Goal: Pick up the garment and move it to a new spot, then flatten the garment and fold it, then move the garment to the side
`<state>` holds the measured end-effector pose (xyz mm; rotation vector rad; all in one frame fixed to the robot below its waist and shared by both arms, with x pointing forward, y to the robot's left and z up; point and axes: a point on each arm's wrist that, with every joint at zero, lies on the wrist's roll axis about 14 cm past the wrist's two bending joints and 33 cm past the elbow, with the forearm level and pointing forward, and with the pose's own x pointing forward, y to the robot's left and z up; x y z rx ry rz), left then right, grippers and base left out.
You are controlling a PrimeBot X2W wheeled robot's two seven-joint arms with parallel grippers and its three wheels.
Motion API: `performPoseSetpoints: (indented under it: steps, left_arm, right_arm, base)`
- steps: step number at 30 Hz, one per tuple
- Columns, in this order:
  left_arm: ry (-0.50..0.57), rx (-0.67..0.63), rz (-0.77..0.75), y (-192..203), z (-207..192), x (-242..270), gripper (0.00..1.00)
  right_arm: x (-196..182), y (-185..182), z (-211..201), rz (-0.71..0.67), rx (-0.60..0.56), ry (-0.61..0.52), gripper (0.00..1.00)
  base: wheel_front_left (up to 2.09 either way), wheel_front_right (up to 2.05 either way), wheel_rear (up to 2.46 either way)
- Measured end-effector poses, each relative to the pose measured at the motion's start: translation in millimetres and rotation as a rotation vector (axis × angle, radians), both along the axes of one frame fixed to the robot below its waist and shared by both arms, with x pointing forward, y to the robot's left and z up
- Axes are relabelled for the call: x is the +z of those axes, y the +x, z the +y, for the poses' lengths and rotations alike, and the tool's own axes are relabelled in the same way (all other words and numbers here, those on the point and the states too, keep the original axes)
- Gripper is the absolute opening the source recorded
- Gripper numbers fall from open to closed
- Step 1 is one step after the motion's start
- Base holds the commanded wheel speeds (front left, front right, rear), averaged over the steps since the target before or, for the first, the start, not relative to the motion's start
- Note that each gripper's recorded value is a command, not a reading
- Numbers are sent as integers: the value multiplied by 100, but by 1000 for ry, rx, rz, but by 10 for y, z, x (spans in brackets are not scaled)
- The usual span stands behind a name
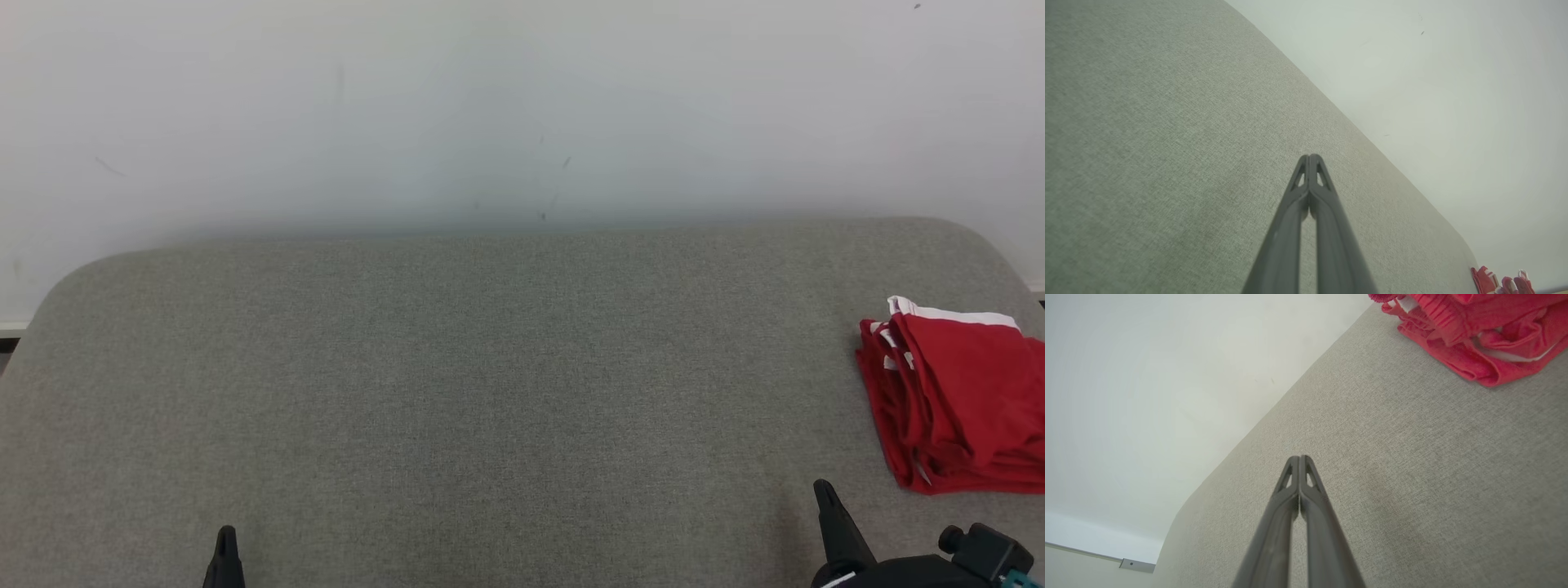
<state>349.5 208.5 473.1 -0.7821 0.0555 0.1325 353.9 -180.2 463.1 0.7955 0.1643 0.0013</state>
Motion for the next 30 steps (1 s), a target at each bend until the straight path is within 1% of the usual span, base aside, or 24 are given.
performPoseSetpoints:
  steps: [13, 30]
  left_arm:
    - [-165, 2, -11, 63, -14, 23, 0]
    - [-349, -7, -37, 162, -43, 96, 0]
  right_arm:
    - [80, 71, -47, -13, -37, 153, 0]
    - [176, 150, -94, -34, -70, 332, 0]
  base:
    - [0, 0, 0]
    - [0, 0, 0]
